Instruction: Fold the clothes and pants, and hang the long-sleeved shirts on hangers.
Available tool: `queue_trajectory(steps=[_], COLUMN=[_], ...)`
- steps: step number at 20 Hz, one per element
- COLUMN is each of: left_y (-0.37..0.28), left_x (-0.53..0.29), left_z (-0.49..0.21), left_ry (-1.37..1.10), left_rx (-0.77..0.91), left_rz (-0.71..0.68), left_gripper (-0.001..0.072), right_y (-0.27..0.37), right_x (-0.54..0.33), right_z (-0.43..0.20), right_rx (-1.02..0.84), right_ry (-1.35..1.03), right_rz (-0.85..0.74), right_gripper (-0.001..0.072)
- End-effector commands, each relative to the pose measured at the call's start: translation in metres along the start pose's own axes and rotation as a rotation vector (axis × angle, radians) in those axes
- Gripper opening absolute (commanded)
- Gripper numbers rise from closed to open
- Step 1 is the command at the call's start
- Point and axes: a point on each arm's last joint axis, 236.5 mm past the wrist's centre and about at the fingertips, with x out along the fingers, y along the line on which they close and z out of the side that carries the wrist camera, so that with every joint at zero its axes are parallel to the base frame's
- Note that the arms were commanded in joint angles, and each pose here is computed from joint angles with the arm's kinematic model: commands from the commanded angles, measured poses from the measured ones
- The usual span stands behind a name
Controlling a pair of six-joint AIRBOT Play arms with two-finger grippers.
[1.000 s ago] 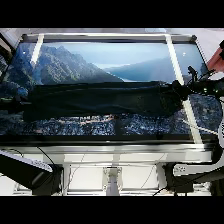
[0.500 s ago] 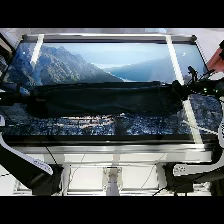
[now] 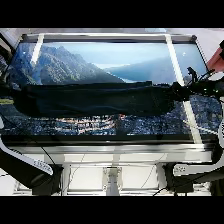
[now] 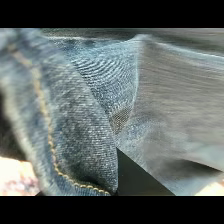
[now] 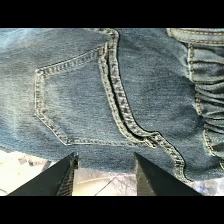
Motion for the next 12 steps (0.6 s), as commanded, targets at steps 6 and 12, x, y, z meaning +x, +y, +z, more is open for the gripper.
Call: queue_trajectory(steps=[6,12], left_y=[-0.132,-0.27], left_x=[-0.062,0.006], left_z=[0.017,-0.007], left_ry=[-0.101,0.014], left_rx=[0.181,0.394], left_rz=[0.019,-0.06], left_gripper=[0.0026,0.0025], right_y=[0.0,0.0], right_x=[0.0,0.0], right_z=[-0.001,-0.007], right_rx=[-0.002,-0.032], right_ry=[0.006,0.031], right_rz=[-0.003,0.001], right_gripper=[0.0401,0.0402])
